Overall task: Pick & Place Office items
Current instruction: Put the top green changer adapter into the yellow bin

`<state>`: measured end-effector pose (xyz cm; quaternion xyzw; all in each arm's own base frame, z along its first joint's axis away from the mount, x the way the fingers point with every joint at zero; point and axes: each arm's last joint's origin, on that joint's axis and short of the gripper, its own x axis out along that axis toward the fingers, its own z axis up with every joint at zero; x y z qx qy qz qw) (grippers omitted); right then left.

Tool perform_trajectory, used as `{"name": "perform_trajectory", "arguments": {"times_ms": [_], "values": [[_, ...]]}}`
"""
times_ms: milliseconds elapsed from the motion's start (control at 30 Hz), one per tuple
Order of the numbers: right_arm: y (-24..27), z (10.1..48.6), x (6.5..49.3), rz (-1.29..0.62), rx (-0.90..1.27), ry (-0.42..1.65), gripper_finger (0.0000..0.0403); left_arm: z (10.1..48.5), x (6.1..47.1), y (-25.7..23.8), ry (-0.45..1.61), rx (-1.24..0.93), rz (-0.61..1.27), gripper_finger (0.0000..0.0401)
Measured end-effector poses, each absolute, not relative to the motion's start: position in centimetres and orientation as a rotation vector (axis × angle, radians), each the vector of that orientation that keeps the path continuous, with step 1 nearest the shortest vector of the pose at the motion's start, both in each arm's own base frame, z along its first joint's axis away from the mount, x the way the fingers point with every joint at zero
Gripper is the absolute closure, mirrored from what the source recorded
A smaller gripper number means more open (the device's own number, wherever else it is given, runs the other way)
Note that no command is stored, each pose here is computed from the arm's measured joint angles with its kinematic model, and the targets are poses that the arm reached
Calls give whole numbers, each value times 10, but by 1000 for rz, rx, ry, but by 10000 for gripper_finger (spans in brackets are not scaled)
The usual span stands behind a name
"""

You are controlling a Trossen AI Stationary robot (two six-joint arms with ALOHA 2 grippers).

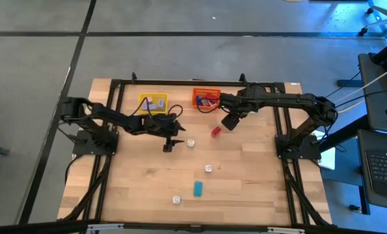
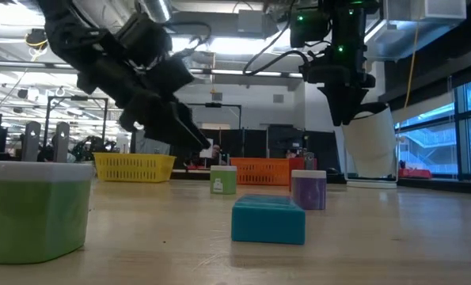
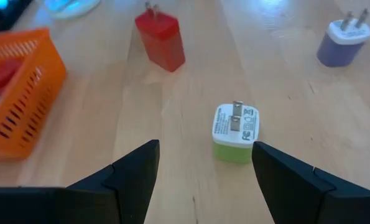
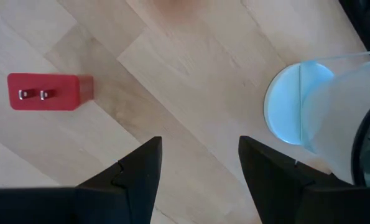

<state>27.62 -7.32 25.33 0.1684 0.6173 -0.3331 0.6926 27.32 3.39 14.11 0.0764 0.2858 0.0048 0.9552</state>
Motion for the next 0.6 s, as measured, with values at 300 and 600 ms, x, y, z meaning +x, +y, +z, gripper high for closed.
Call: {"name": "perform_trajectory", "arguments": {"times_ms": [300, 600], "values": [[-73, 253, 277, -744, 382, 1367, 186, 120, 282, 41, 562, 68, -60, 148], [-74, 253, 278, -742, 383, 1354, 186, 105, 297, 42, 583, 80, -120, 148]]}}
